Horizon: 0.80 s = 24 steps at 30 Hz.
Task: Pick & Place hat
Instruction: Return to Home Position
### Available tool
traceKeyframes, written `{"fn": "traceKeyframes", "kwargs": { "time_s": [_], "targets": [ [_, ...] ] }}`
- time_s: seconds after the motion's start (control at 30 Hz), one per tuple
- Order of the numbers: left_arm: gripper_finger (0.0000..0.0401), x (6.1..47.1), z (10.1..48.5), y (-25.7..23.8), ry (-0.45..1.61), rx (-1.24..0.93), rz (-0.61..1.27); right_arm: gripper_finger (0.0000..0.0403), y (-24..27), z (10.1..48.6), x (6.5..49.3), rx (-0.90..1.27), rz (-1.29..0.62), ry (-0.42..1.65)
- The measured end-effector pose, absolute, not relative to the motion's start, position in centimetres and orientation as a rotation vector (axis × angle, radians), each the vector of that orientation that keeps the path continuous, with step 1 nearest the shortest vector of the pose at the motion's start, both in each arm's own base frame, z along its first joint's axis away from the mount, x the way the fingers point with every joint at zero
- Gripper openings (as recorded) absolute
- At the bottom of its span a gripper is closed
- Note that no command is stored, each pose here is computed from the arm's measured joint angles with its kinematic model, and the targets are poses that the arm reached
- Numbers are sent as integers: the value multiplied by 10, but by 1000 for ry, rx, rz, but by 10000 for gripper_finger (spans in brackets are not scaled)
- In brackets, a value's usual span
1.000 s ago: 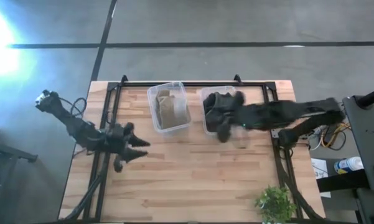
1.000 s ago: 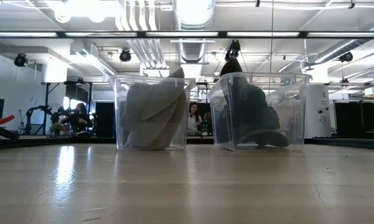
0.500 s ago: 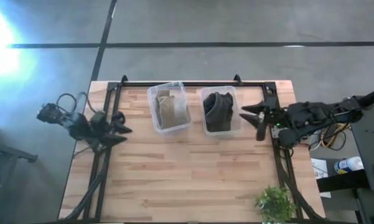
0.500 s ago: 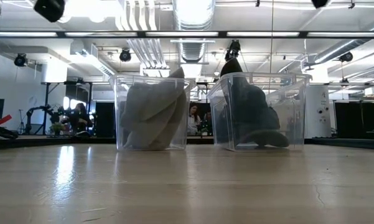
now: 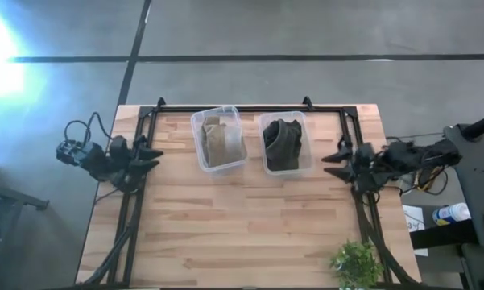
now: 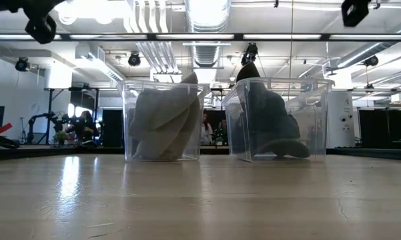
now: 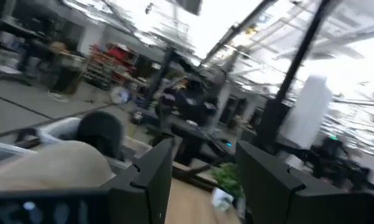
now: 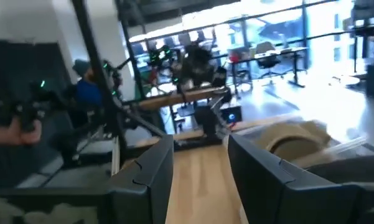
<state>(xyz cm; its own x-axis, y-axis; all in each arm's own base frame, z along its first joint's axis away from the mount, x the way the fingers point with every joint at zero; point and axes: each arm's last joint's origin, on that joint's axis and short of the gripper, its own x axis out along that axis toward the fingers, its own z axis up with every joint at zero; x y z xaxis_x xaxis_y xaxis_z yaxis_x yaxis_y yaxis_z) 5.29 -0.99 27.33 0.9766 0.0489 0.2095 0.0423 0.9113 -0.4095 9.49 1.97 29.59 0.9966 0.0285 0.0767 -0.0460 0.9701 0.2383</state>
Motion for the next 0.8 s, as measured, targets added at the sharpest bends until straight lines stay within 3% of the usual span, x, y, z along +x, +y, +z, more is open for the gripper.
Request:
{"fn": "traceKeyframes", "kwargs": {
  "time_s": [0.33, 0.43, 0.63, 0.8],
  "targets": [
    [171, 58, 260, -10, -168, -415, 98, 139, 21, 223, 103, 240, 48, -187],
    [171, 57, 261, -9, -174, -425, 129, 139, 17, 211, 102, 288, -44, -205],
    [171, 58, 260, -9, -166, -427, 130, 139, 11, 176, 105, 246, -290, -106],
    [171, 59, 259, -9, -158, -423, 131, 139, 12, 159, 105, 150, -311, 73]
  ]
}}
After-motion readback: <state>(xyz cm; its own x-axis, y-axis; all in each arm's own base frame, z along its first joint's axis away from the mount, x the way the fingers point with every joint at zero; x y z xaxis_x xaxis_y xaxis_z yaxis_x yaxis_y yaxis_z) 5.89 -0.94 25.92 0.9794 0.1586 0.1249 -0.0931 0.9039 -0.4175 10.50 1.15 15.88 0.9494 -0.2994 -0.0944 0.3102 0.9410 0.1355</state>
